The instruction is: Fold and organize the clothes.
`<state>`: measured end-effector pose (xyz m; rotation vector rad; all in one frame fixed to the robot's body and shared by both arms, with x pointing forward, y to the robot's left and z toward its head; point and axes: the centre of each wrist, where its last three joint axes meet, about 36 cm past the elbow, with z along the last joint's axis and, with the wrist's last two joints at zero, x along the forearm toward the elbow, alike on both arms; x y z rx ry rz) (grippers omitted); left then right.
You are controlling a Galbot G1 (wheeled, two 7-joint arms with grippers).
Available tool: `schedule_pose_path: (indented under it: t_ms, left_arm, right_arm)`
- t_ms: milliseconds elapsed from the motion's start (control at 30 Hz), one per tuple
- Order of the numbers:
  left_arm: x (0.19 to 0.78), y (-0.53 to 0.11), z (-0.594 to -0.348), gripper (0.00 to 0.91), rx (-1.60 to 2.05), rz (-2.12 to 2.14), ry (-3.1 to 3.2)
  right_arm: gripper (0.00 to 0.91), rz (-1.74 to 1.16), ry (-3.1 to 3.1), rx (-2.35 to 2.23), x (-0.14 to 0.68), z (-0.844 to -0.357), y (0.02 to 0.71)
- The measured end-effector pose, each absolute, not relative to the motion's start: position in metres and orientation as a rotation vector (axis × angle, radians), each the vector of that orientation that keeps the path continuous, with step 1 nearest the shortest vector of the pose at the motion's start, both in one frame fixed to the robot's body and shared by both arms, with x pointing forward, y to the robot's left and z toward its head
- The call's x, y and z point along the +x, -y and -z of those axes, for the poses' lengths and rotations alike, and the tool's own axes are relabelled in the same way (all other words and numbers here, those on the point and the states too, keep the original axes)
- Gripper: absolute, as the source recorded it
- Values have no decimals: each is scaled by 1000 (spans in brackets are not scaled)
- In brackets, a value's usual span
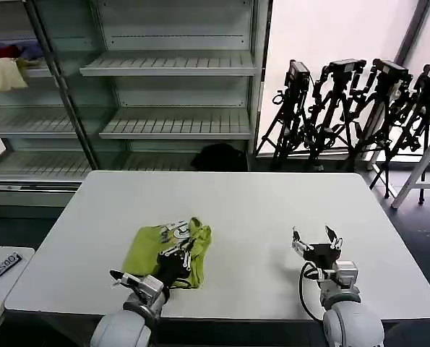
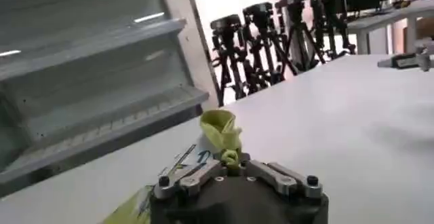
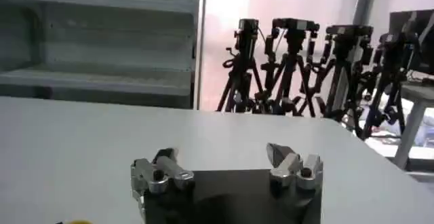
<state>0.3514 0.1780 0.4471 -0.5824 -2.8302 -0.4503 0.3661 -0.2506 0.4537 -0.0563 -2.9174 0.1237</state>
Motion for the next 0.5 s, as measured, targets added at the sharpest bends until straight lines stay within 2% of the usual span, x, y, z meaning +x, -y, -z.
schedule_pose_path:
  t_ms: [33, 67, 500]
  left_arm:
    - [352, -176, -445, 675, -582, 449, 2827]
    - [353, -174, -443, 907, -580, 446, 2823]
    - [350, -144, -417, 907, -575, 377, 2764]
  right_arm:
    - [907, -124, 2917, -56, 366, -454, 251]
    - [907, -125, 2915, -57, 365, -453, 251]
    - [907, -132, 2920, -59, 364, -455, 249]
